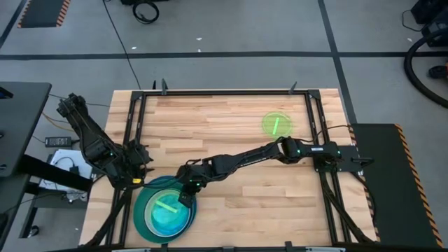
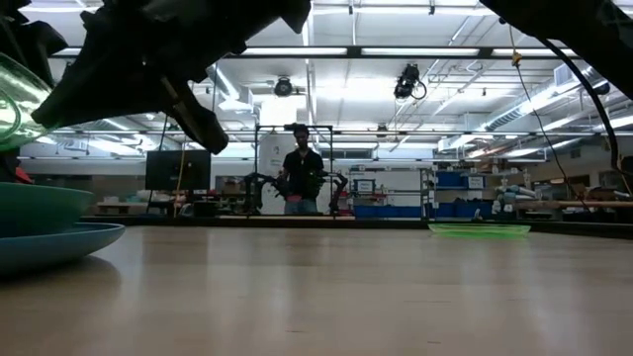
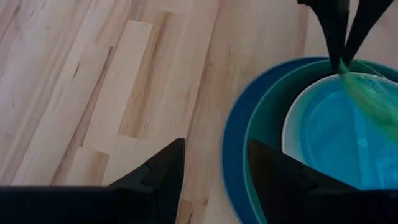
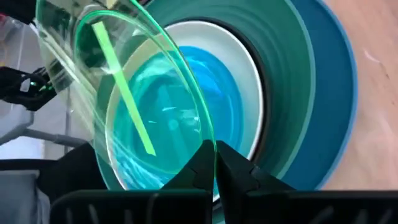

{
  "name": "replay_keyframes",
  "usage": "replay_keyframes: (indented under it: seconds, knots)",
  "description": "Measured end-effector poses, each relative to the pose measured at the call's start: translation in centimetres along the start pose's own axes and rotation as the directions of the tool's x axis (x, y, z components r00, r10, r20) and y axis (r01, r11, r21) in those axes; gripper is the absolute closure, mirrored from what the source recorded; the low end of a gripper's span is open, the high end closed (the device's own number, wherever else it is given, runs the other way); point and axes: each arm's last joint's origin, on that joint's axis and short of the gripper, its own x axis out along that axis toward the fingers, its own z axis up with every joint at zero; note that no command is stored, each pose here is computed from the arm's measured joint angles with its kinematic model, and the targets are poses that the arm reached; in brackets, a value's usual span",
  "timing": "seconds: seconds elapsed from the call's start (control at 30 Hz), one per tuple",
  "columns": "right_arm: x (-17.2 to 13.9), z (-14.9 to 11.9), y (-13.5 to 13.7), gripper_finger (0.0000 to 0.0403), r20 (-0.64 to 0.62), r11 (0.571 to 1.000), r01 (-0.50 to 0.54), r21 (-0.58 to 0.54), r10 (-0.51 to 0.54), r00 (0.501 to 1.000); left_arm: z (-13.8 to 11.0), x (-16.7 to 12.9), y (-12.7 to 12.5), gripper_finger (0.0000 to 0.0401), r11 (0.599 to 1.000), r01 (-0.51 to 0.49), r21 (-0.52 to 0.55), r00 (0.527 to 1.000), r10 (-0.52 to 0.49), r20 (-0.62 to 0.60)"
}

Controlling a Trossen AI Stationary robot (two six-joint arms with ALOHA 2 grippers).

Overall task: Stack plastic plates
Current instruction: Stack the bottom light green plate on top of the light blue plate, then stack the light green plate on top of the light green plate

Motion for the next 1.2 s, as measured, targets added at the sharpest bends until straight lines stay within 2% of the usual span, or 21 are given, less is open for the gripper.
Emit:
replay_keyframes:
  seconds: [0.23, 0.43, 0.7, 0.87, 1.0, 1.1, 1.2]
  knots:
    - [0.2, -0.4, -0.1, 0.0381, -0.014, 1.000, 0.006, -0.026, -0.007, 1.000, 0.0, 0.0, 0.0, 0.0220, 1.000, 0.002, -0.001, 1.000, -0.002, 0.001]
    - [0.2, -0.5, 0.0, 0.0358, -0.051, 0.999, -0.029, -0.038, 0.027, 0.998, 0.0, 0.0, 0.0, 0.0220, 1.000, 0.001, -0.001, 1.000, -0.001, 0.001]
    - [0.2, -0.5, -0.1, 0.0282, -0.057, 0.997, -0.035, -0.065, 0.032, 0.998, 0.0, 0.0, 0.0, 0.0220, 1.000, 0.001, -0.004, 1.000, -0.001, 0.001]
    - [0.2, -0.7, 0.1, 0.0236, -0.125, 0.991, -0.123, -0.058, 0.115, 0.986, 0.0, 0.0, 0.0, 0.0220, 1.000, 0.001, -0.008, 1.000, -0.001, 0.001]
    - [0.1, -0.5, -0.4, 0.0220, -0.110, 0.998, -0.062, 0.002, 0.062, 0.992, 0.0, 0.0, 0.0, 0.0220, 1.000, 0.001, -0.008, 1.000, -0.001, 0.001]
    - [0.0, -0.5, -0.5, 0.0218, -0.162, 0.992, -0.120, 0.024, 0.123, 0.979, 0.0, 0.0, 0.0, 0.0220, 1.000, 0.001, -0.008, 1.000, -0.001, 0.001]
    - [-0.2, -0.6, -1.0, 0.0220, -0.150, 0.998, -0.029, 0.062, 0.038, 0.988, 0.0, 0.0, 0.0, 0.0220, 1.000, 0.002, -0.012, 1.000, -0.002, 0.001]
